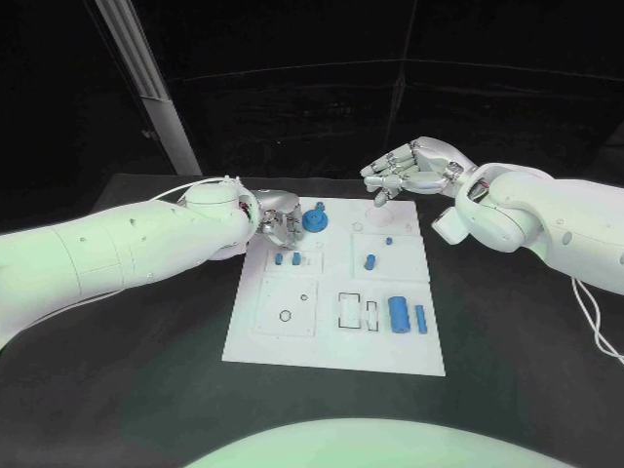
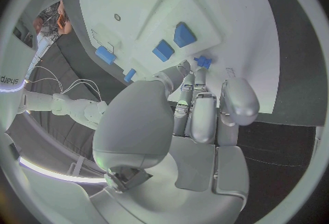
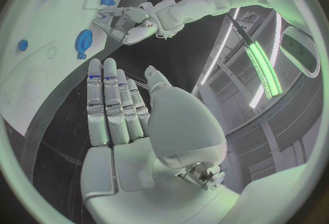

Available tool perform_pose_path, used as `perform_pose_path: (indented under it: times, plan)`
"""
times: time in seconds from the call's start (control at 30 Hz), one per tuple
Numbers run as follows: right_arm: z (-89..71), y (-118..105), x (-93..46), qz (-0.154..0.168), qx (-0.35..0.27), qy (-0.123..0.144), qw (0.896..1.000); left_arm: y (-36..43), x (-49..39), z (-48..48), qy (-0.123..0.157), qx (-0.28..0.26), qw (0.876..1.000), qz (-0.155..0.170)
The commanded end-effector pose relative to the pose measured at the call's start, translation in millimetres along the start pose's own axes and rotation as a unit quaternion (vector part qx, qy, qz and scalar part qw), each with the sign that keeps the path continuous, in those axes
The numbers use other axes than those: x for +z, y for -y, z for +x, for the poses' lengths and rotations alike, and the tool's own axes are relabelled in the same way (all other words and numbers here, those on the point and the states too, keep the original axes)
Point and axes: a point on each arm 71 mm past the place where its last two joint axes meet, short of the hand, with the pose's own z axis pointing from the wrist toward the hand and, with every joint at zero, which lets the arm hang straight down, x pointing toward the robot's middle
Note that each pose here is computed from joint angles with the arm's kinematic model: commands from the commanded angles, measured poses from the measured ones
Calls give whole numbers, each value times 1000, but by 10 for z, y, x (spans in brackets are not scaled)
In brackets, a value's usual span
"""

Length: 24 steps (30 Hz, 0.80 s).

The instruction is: Assemble the parts on the task board

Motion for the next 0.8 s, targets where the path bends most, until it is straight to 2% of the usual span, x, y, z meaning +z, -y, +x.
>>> perform_pose_path:
  times: [0.03,0.27,0.43,0.6,0.8]
  plan:
    - [-3,-15,1,-5,1,-2,1000,-12,-28,-65,38,-16,999,11]
    - [-13,-8,-2,-4,0,-1,1000,-78,-129,-167,89,-53,994,36]
    - [-19,-3,-3,-3,0,0,1000,-143,-206,-205,108,-91,989,50]
    - [-23,1,-3,-3,0,0,1000,-255,-276,-207,102,-113,987,44]
    - [-26,4,-3,-2,0,0,1000,-355,-306,-189,83,-120,989,26]
